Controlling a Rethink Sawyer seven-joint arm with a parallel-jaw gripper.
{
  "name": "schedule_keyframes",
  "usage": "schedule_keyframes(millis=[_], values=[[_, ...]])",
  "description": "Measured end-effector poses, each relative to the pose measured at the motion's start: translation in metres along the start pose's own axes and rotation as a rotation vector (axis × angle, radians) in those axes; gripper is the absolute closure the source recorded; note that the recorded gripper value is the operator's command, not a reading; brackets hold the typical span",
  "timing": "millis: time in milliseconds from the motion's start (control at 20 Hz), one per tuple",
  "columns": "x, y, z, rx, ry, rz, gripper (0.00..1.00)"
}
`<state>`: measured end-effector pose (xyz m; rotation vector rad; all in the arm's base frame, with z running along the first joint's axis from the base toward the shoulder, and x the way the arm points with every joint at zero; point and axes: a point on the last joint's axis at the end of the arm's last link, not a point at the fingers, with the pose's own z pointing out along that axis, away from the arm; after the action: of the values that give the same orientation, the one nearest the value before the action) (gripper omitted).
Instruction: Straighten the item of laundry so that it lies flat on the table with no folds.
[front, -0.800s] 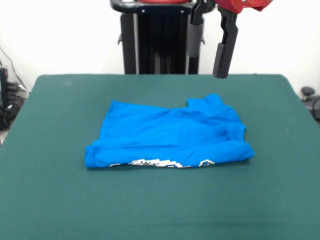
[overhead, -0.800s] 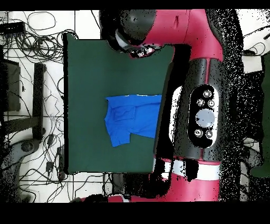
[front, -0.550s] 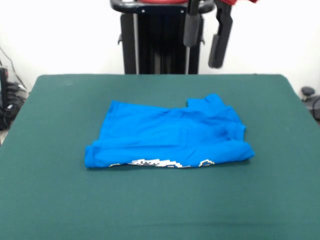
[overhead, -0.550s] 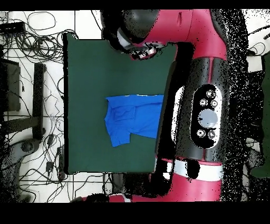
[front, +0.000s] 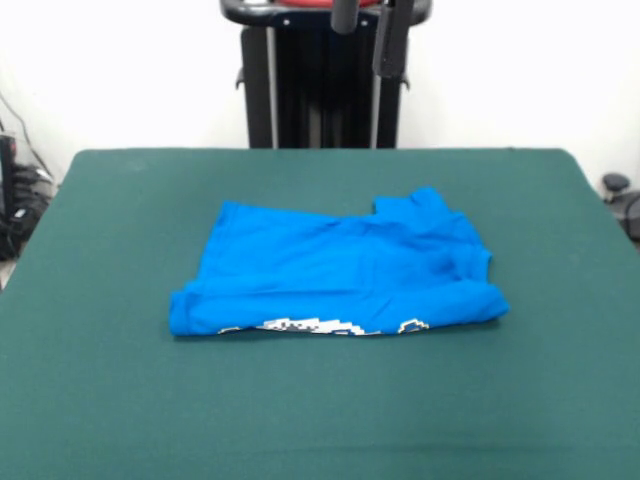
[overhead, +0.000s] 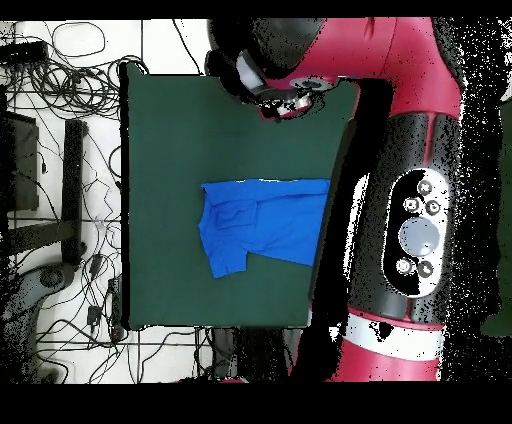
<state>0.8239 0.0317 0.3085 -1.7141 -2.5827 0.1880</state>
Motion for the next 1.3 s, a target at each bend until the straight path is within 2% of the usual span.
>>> schedule_keyframes(millis=[900, 1300], values=[[0.001, -0.003, -0.003, -0.006, -0.014, -0.004, 0.00], [0.003, -0.001, 0.010, -0.028, -0.025, -0.011, 0.00]])
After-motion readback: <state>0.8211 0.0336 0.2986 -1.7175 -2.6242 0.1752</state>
